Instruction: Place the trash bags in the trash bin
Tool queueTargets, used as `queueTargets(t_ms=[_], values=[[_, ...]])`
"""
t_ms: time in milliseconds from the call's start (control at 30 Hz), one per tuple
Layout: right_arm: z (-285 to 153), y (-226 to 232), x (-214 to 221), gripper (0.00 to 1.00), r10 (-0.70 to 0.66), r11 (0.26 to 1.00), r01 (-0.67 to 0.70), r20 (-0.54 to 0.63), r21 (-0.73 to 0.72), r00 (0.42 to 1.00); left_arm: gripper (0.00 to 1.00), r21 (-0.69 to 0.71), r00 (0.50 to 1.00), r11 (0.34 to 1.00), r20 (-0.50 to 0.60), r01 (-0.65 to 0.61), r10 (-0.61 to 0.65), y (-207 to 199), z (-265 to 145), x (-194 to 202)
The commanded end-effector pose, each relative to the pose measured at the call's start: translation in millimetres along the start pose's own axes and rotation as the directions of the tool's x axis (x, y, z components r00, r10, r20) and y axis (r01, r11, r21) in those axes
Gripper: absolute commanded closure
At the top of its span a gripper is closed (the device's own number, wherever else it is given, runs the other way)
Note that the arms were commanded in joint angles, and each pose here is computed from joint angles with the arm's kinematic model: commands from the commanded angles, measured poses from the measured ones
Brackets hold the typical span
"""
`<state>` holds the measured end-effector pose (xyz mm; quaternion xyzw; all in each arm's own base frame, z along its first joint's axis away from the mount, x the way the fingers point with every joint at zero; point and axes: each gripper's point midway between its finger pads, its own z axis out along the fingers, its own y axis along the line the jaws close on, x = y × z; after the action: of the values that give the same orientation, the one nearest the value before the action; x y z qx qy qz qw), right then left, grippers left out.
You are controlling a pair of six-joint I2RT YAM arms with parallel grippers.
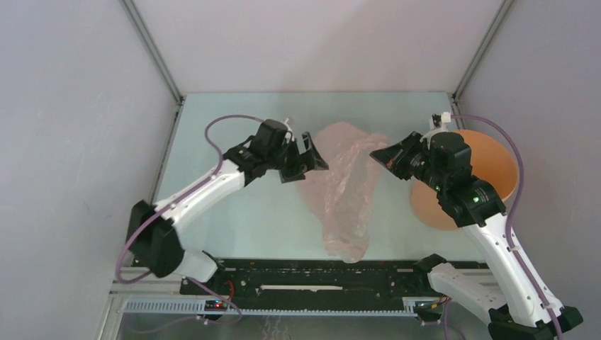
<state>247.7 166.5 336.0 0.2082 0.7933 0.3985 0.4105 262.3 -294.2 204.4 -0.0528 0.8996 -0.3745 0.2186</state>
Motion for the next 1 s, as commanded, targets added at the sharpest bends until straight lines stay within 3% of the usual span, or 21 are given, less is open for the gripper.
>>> queueTargets(t_ms=[0, 167, 333, 533, 700, 833, 967], values=[[-11.3, -7.4, 0.4, 1.0, 0.025, 1.0, -0.025, 0.02, 0.015, 0.999, 0.0, 0.191, 0.998, 0.981, 0.061, -0.021, 0.01, -62.1, 13.5, -52.7], [-17.6, -7.2, -3.3, 1.0, 0.018, 1.0, -0.018, 0.044, 0.011, 0.999, 0.02, 0.174, 0.993, 0.982, 0.099, -0.077, 0.061, -80.3, 28.0, -95.9], [-15.6, -8.5, -3.9, 1.0, 0.016, 1.0, -0.016, 0.044, 0.016, 0.999, 0.01, -0.024, 0.955, 0.97, 0.172, -0.242, 0.242, -69.8, -16.9, -123.7], [-9.0, -1.0, -3.1, 1.0, 0.004, 1.0, -0.004, 0.029, -0.019, 1.0, 0.0, -0.159, 0.948, 0.948, 0.121, -0.274, 0.294, -21.3, -72.0, -79.4], [-8.8, 2.8, -1.3, 1.0, -0.005, 0.999, 0.006, 0.014, -0.042, 1.0, 0.0, -0.035, 0.963, 0.967, 0.084, -0.254, 0.256, -9.6, -96.0, -25.8], [-6.7, 3.7, 1.4, 1.0, -0.003, 0.999, 0.003, -0.006, -0.047, 1.0, 0.0, 0.075, 0.979, 0.987, 0.154, -0.144, 0.131, -21.1, -115.9, -11.9], [-6.5, 8.3, 3.3, 1.0, 0.009, 0.998, -0.01, -0.021, -0.066, 1.0, 0.0, -0.049, 0.952, 0.993, 0.285, -0.103, 0.113, -2.6, -127.9, -9.8]])
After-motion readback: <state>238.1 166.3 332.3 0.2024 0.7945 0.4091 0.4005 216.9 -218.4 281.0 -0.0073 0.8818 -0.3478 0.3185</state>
